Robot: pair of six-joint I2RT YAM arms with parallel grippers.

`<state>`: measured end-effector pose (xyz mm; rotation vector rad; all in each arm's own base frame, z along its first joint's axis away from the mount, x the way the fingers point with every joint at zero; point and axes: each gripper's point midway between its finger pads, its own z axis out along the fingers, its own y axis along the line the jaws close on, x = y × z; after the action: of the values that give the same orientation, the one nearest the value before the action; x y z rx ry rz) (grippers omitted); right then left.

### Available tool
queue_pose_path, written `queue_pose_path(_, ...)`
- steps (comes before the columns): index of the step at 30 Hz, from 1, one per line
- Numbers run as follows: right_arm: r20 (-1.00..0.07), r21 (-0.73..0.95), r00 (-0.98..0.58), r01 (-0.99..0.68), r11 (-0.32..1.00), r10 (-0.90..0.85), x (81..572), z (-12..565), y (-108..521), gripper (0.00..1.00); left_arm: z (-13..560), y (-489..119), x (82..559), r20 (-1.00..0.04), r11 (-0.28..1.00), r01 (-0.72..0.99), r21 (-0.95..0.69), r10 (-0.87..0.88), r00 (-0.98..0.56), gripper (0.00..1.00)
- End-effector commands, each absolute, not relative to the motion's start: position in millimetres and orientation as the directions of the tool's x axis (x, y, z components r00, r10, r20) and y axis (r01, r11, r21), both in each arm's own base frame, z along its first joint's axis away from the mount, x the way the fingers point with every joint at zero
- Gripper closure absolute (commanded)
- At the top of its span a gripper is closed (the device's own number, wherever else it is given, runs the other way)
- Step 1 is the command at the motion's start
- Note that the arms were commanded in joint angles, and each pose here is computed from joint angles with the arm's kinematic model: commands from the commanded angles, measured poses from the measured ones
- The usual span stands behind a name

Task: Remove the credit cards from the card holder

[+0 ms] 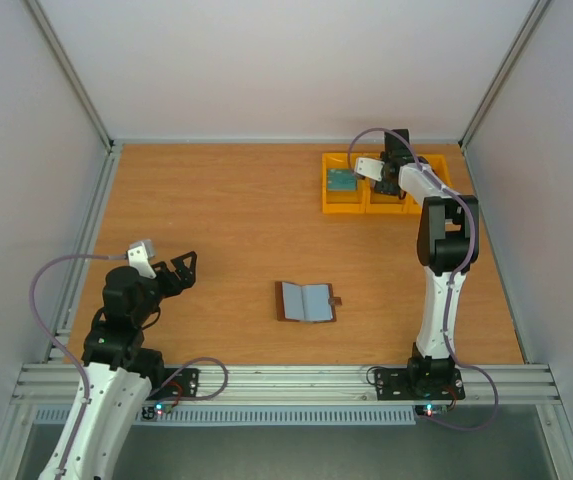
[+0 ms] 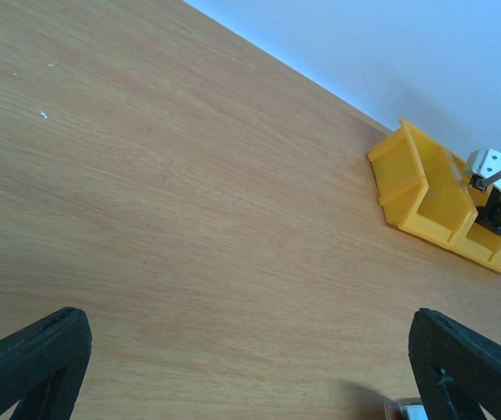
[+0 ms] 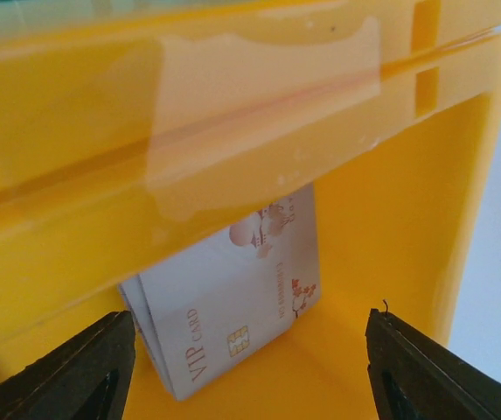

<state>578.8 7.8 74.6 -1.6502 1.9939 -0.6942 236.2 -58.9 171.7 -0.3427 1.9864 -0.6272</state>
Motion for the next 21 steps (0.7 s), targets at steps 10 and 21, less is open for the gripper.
queue_pose_path(10,-0.184,-0.721,-0.211,-0.635,0.278,-0.960,573.3,169.8,17.2,0.02,182.7,-60.9,239.1,-0.753,0.818,0.065,-0.572,-0.492,-0.437,0.01)
queue_pose_path(21,-0.920,-0.283,-0.206,-0.242,0.928,-0.334,461.5,333.8,36.5,0.01,220.4,-63.3,236.5,-0.824,0.855,0.148,-0.497,-0.412,-0.390,0.01)
